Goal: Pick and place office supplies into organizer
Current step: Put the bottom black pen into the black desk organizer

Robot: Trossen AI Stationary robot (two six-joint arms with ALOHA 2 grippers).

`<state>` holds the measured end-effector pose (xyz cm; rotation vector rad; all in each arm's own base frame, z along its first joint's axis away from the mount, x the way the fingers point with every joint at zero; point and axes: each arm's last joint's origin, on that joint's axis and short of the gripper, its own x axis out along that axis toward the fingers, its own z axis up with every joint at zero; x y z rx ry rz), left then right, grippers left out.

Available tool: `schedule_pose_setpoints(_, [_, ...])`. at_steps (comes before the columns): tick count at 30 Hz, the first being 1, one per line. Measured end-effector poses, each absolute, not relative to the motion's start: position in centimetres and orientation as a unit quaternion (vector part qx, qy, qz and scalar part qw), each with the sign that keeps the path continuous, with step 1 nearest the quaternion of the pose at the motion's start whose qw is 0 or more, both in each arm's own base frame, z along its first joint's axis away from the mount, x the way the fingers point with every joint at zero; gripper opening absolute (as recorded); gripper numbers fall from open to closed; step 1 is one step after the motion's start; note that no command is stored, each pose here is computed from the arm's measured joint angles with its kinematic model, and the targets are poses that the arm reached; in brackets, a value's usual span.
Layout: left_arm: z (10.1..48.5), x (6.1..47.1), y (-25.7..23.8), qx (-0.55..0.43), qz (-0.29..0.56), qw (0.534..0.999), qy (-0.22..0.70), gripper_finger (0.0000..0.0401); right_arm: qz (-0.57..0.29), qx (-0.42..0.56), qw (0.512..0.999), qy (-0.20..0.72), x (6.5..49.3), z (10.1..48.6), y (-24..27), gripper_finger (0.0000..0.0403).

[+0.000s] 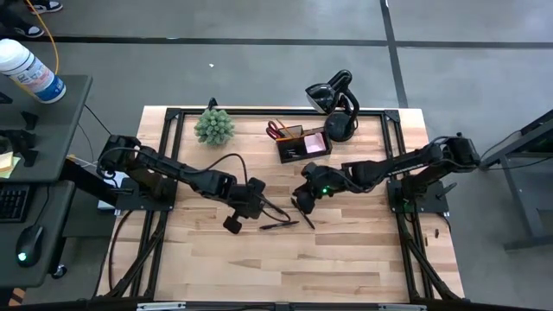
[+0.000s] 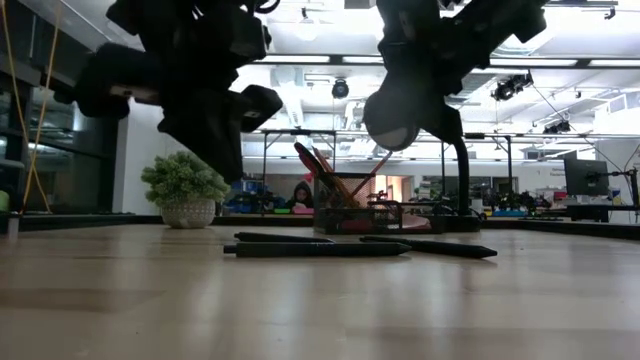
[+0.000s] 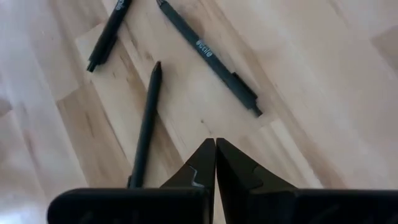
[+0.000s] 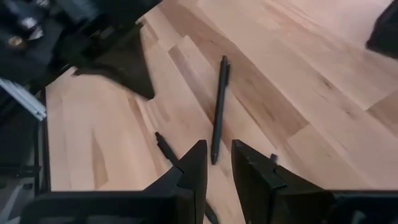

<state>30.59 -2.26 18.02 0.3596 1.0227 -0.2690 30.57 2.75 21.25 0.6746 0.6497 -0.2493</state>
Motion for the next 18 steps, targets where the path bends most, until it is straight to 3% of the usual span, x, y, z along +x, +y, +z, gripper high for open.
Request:
schedule_pose_setpoints(5, [18.0, 30.6, -2.2, 0.13, -0.107, 0.854, 0.492, 0.0005, -0.119, 0.324, 0.884, 0.315, 30.5, 21.2, 2.8, 0.0067])
schedule_pose_setpoints(10, [18.0, 30.5, -2.3, 0.015, -0.061, 0.862, 0.502, 0.0005, -0.094, 0.334, 0.873, 0.342, 30.1, 21.2, 2.9, 0.0067])
schedule_pose_setpoints(18, [18.4, 31.2, -2.5, -0.063, -0.036, 0.878, 0.473, 0.0005, -0.119, 0.291, 0.859, 0.404, 27.3, 22.3, 2.6, 0.0067])
